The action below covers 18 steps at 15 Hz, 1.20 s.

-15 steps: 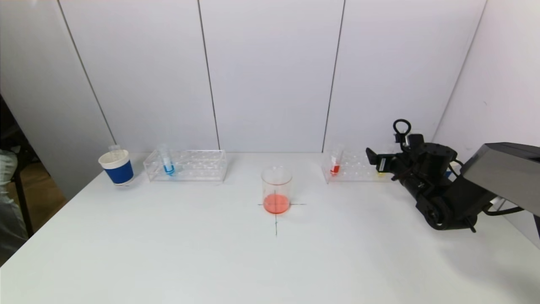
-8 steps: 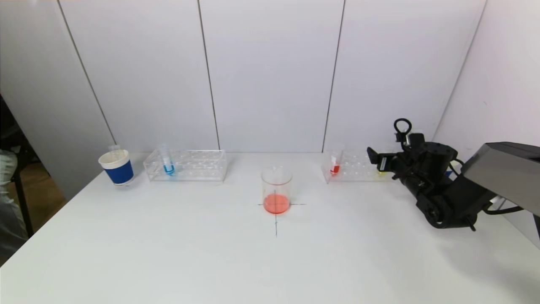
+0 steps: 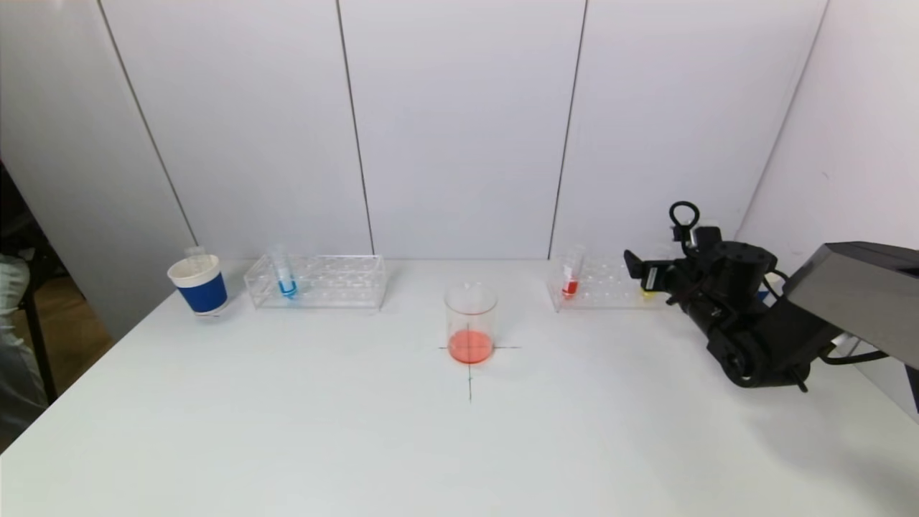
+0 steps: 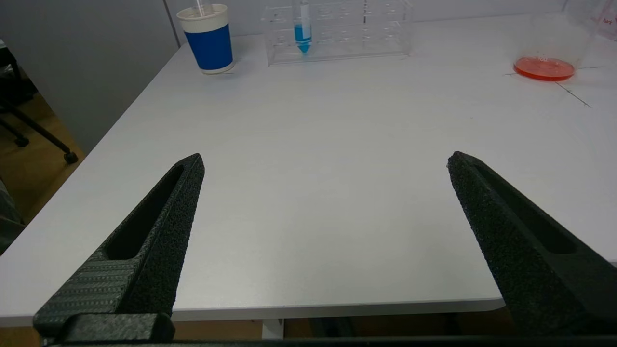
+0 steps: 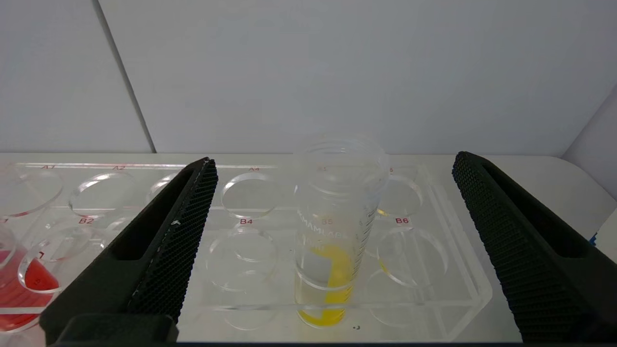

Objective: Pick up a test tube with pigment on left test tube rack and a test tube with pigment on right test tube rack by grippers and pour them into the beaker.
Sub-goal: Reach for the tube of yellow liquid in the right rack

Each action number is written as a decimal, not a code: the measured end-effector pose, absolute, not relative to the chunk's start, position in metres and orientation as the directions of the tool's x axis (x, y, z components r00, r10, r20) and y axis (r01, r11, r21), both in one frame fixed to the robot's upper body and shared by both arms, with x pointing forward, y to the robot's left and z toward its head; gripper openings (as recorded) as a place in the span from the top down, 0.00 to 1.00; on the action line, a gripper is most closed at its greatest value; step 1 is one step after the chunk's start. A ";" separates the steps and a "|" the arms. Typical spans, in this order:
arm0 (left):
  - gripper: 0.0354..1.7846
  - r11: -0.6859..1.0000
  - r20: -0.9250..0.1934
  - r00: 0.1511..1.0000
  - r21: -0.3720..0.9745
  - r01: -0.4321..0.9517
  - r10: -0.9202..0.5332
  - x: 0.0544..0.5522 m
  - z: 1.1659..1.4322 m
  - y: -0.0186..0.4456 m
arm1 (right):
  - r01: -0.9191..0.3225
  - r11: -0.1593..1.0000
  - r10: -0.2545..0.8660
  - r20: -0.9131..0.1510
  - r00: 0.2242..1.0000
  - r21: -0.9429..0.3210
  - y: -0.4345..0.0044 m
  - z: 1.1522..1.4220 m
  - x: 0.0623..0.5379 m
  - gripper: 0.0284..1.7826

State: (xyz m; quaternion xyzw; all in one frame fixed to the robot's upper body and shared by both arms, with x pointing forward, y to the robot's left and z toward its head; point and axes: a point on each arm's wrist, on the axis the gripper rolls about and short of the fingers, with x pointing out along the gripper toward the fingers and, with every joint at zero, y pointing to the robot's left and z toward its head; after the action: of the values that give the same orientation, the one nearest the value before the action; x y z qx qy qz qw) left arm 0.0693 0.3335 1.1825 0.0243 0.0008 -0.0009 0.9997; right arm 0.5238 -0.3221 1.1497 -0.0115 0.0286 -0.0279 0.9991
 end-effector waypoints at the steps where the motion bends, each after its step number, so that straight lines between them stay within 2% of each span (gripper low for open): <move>1: 0.01 0.999 -0.002 1.000 0.049 0.002 -0.002 0.069 1.183 0.334 | 0.055 0.998 -0.057 -0.057 0.997 -0.025 -0.322 1.149 0.524 0.01; 6: 0.01 0.999 -0.002 1.000 0.048 0.002 -0.002 0.069 1.183 0.334 | 0.055 0.998 -0.057 -0.056 0.997 -0.028 -0.322 1.149 0.525 0.01; 8: 0.01 0.999 -0.002 1.000 0.049 0.002 -0.002 0.069 1.183 0.334 | 0.055 0.998 -0.057 -0.055 0.997 -0.028 -0.322 1.148 0.526 0.07; 11: 0.01 0.999 -0.002 1.000 0.048 0.002 -0.002 0.069 1.183 0.334 | 0.055 0.998 -0.057 -0.056 0.997 -0.028 -0.322 1.148 0.526 0.26; 15: 0.01 0.999 -0.002 1.000 0.049 0.002 -0.002 0.069 1.182 0.334 | 0.055 0.998 -0.056 -0.057 0.997 -0.028 -0.322 1.148 0.526 0.68; 16: 0.01 0.999 -0.002 1.000 0.049 0.002 -0.002 0.069 1.183 0.334 | 0.054 0.998 -0.056 -0.057 0.997 -0.028 -0.322 1.148 0.526 0.73; 18: 0.01 0.999 -0.002 1.000 0.049 0.002 -0.002 0.069 1.182 0.334 | 0.054 0.998 -0.056 -0.057 0.997 -0.027 -0.322 1.148 0.526 0.75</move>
State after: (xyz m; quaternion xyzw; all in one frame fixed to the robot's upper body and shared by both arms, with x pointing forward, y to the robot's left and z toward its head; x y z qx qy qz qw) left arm 0.0693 0.3335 1.1825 0.0245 0.0010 -0.0009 0.9997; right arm 0.5259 -0.3220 1.1478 -0.0129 0.0286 -0.0274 0.9991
